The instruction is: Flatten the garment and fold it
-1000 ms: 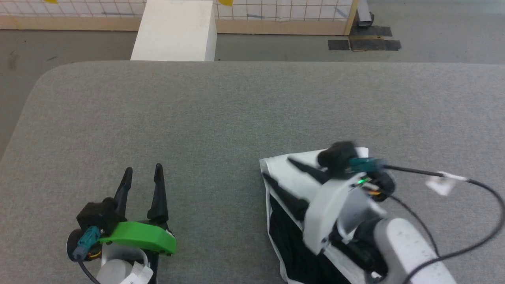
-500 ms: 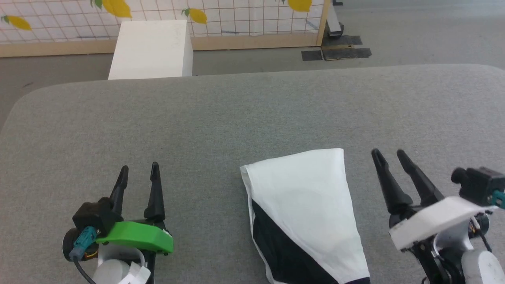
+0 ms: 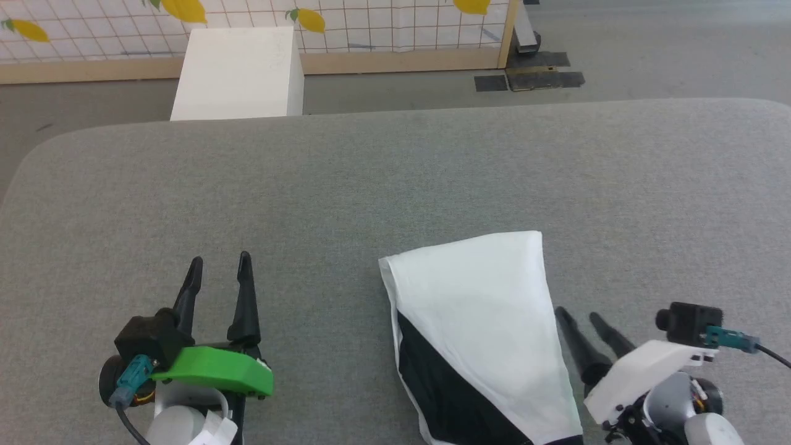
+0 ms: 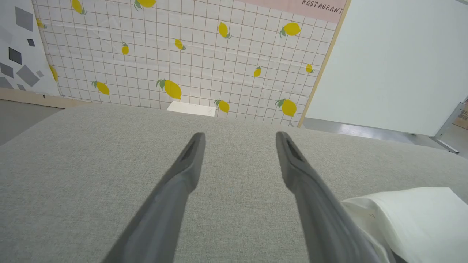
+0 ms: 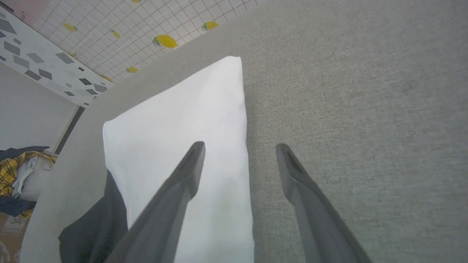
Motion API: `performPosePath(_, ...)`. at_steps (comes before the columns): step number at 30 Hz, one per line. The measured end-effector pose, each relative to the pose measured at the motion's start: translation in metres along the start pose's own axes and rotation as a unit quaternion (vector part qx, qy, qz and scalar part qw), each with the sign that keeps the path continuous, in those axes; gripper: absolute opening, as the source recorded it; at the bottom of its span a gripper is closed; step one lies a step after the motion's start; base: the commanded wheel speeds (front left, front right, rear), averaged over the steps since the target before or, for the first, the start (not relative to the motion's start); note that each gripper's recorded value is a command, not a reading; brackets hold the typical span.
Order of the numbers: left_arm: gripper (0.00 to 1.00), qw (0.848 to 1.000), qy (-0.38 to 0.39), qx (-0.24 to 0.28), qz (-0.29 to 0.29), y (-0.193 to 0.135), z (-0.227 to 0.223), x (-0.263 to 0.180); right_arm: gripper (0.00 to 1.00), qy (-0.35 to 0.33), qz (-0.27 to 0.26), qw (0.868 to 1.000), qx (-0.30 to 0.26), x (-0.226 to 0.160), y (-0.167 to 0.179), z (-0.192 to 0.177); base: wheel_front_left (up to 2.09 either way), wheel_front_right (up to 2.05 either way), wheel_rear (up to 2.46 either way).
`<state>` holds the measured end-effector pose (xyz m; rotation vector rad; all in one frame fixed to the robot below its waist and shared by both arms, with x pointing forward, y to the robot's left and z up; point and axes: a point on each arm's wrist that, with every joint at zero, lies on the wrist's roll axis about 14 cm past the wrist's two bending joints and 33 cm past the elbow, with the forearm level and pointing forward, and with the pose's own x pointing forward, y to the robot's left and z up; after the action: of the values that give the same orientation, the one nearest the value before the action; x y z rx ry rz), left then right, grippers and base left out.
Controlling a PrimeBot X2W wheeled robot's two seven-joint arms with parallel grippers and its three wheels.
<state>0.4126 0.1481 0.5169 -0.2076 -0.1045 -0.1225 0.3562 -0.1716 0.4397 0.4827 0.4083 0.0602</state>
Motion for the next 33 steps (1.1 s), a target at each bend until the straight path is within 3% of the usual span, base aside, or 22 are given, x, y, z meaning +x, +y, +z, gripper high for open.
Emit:
performPosePath(11, 1.0, 1.0, 0.005, 0.002, 0.016, 0.011, -0.002, -0.006, 1.0, 0.163, 0.016, 0.986, 0.029, 0.017, 0.01, -0.066, 0.0, 0.0, 0.0)
performPosePath(12, 1.0, 1.0, 0.005, 0.003, 0.017, 0.012, -0.002, -0.006, 0.88, 0.172, 0.017, 0.985, 0.028, 0.018, 0.01, -0.067, 0.0, 0.0, 0.0)
performPosePath(13, 1.0, 1.0, 0.005, 0.003, 0.018, 0.012, -0.002, -0.007, 0.44, 0.178, 0.019, 0.984, 0.028, 0.018, 0.011, -0.068, 0.0, 0.0, 0.0)
performPosePath(15, 1.0, 1.0, 0.005, 0.003, 0.019, 0.013, -0.002, -0.007, 0.0, 0.182, 0.021, 0.983, 0.029, 0.019, 0.013, -0.069, 0.0, 0.0, 0.0)
performPosePath(20, 1.0, 1.0, 0.005, 0.002, 0.016, 0.011, -0.002, -0.007, 0.0, 0.179, 0.015, 0.984, 0.016, 0.017, 0.01, -0.067, 0.0, 0.0, 0.0)
performPosePath(25, 1.0, 1.0, 0.006, 0.0, 0.004, 0.002, -0.005, -0.001, 0.0, 0.164, 0.001, 0.983, -0.08, 0.021, 0.008, -0.049, 0.0, 0.0, 0.0)
performPosePath(28, 1.0, 1.0, 0.009, -0.002, -0.011, -0.007, -0.008, 0.005, 0.0, 0.153, -0.009, 0.976, -0.157, 0.025, 0.006, -0.026, 0.0, 0.0, 0.0)
performPosePath(33, 1.0, 0.999, 0.01, -0.002, -0.053, -0.034, -0.014, 0.021, 0.0, 0.135, -0.048, 0.947, -0.287, 0.025, -0.021, 0.023, 0.0, 0.0, 0.0)
